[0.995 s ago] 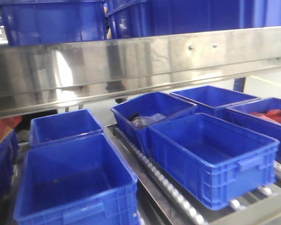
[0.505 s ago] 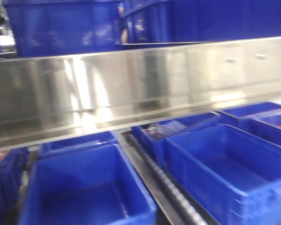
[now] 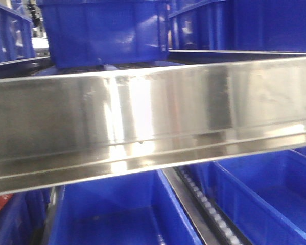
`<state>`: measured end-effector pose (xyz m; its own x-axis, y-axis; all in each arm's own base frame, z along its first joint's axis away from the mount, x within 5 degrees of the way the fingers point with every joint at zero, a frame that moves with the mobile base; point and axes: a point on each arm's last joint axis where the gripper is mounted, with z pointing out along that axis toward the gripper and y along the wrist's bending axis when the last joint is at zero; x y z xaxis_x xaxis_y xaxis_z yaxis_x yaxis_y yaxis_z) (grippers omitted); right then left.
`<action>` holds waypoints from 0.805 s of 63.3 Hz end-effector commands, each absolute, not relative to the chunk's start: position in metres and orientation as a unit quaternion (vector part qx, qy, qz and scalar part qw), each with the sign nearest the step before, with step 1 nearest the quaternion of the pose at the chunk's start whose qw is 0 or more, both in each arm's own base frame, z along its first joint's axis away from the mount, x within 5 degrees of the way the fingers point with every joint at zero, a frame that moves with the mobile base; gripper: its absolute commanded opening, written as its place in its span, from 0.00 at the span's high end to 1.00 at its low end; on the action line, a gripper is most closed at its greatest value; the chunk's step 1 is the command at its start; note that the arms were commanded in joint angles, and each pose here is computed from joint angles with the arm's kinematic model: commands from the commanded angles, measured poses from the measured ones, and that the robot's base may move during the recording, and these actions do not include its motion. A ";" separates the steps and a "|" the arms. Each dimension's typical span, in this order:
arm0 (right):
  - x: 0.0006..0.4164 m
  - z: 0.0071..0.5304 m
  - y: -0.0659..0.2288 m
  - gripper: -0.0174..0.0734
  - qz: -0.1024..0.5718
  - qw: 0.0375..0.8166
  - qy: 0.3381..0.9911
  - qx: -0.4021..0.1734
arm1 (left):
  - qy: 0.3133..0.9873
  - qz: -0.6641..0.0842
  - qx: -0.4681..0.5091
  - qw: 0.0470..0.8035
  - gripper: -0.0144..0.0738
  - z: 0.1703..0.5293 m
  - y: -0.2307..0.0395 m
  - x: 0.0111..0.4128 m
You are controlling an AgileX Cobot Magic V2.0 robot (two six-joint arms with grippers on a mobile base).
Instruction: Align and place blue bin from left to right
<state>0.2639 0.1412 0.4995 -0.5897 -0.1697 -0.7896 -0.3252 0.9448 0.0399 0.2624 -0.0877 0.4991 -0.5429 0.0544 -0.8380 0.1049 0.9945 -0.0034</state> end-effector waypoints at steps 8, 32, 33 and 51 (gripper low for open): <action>0.259 0.519 0.136 0.89 0.088 0.495 0.851 -0.154 | 0.849 -0.026 0.057 0.525 0.85 0.515 -0.086 0.258; 0.259 0.519 0.136 0.89 0.088 0.495 0.851 -0.154 | 0.848 -0.026 0.057 0.526 0.85 0.515 -0.086 0.258; 0.259 0.519 0.136 0.89 0.088 0.495 0.851 -0.154 | 0.848 -0.027 0.057 0.527 0.85 0.515 -0.086 0.258; 0.259 0.519 0.136 0.89 0.088 0.495 0.851 -0.154 | 0.846 -0.028 0.058 0.530 0.85 0.516 -0.086 0.258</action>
<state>0.2639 0.1412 0.4995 -0.5897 -0.1696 -0.7896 -0.3252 0.9448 0.0399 0.2625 -0.0878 0.4994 -0.5397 0.0541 -0.8401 0.1059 0.9944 -0.0040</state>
